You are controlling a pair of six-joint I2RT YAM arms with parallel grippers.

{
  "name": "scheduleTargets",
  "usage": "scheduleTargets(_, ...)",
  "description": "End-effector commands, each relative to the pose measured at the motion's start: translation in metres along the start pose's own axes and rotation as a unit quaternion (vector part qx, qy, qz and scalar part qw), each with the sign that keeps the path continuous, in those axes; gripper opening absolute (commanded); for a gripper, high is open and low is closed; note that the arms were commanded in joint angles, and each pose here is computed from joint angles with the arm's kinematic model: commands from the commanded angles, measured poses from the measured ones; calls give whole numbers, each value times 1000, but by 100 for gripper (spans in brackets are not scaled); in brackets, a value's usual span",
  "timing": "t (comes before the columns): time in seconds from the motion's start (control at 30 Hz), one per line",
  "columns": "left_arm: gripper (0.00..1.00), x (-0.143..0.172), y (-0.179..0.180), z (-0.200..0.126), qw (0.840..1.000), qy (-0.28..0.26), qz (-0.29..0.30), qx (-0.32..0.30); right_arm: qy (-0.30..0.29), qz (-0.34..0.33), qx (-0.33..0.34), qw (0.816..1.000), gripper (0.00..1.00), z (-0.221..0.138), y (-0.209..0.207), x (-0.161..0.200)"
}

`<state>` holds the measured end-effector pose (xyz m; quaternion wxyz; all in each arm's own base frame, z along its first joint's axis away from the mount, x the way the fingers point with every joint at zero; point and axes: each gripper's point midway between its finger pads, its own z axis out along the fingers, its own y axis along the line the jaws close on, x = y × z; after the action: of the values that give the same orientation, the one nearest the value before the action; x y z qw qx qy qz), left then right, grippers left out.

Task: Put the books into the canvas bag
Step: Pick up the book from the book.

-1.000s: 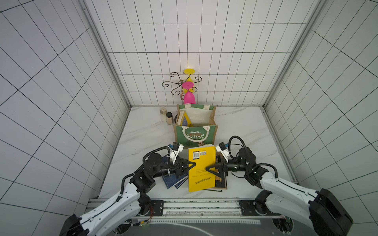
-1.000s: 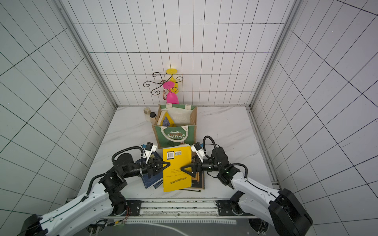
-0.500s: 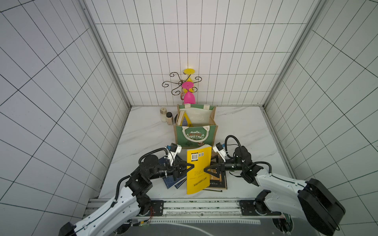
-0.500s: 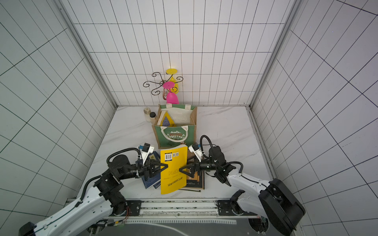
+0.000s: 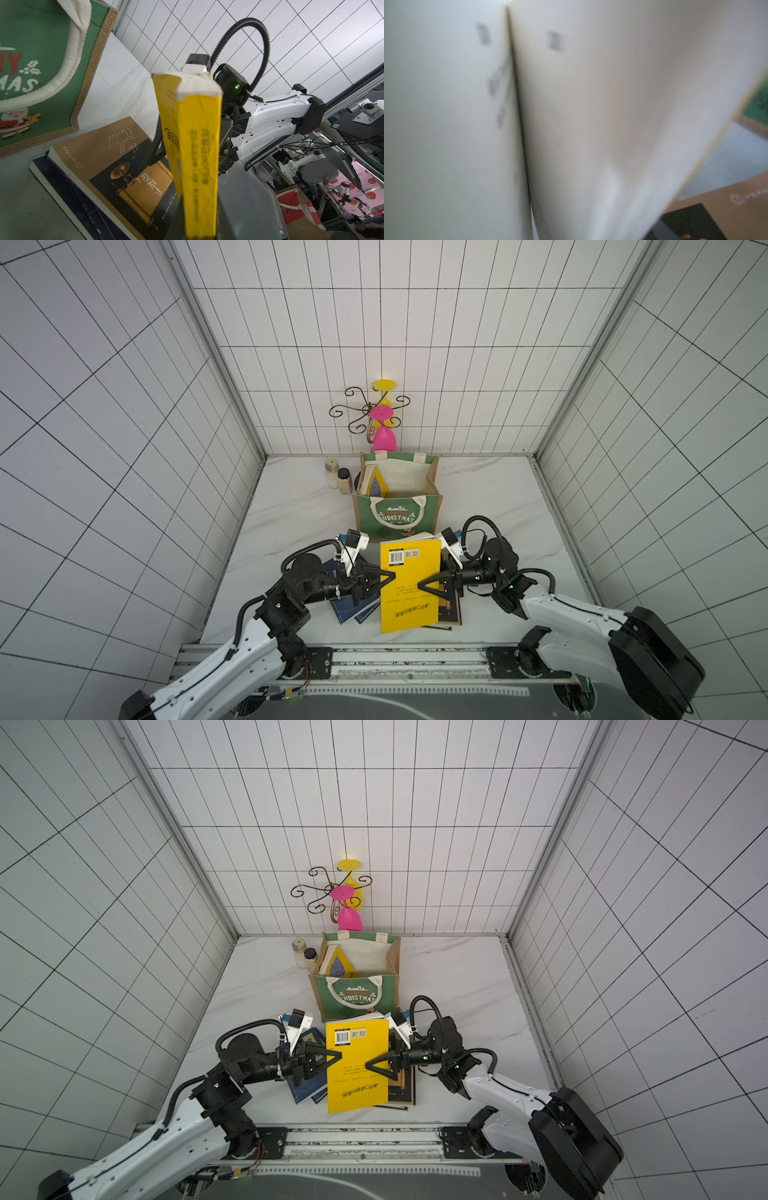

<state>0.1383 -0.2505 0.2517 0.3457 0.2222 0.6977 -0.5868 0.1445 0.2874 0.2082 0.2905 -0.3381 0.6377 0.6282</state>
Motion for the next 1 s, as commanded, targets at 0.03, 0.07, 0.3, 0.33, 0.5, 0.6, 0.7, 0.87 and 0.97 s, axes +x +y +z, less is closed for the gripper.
scheduleTargets(0.03,0,-24,-9,-2,999,-37,28,-8,-32,-65,-33,997,42,-4,31,-35)
scheduleTargets(0.07,0,-24,-8,-2,999,-36,28,-10,-32,-67,-32,997,38,-5,32,-36)
scheduleTargets(0.3,32,-26,-13,-1,1000,-16,23,-15,-10,-65,-17,998,2,-6,31,-31)
scheduleTargets(0.33,41,-26,-14,0,1000,-9,22,-19,-2,-60,-14,998,0,-6,30,-28)
scheduleTargets(0.5,55,-20,-13,4,997,57,27,-40,30,-37,-24,999,0,-6,34,-18)
scheduleTargets(0.6,55,-9,-7,6,992,108,25,-59,43,-25,-30,998,0,-5,42,-14)
scheduleTargets(0.7,55,0,-1,6,986,147,25,-75,66,-16,-20,998,0,-4,46,-9)
scheduleTargets(0.87,54,9,-7,7,980,182,32,-72,114,17,5,993,0,0,41,0)
scheduleTargets(0.97,53,15,-12,7,973,214,40,-70,144,44,28,988,0,3,33,5)
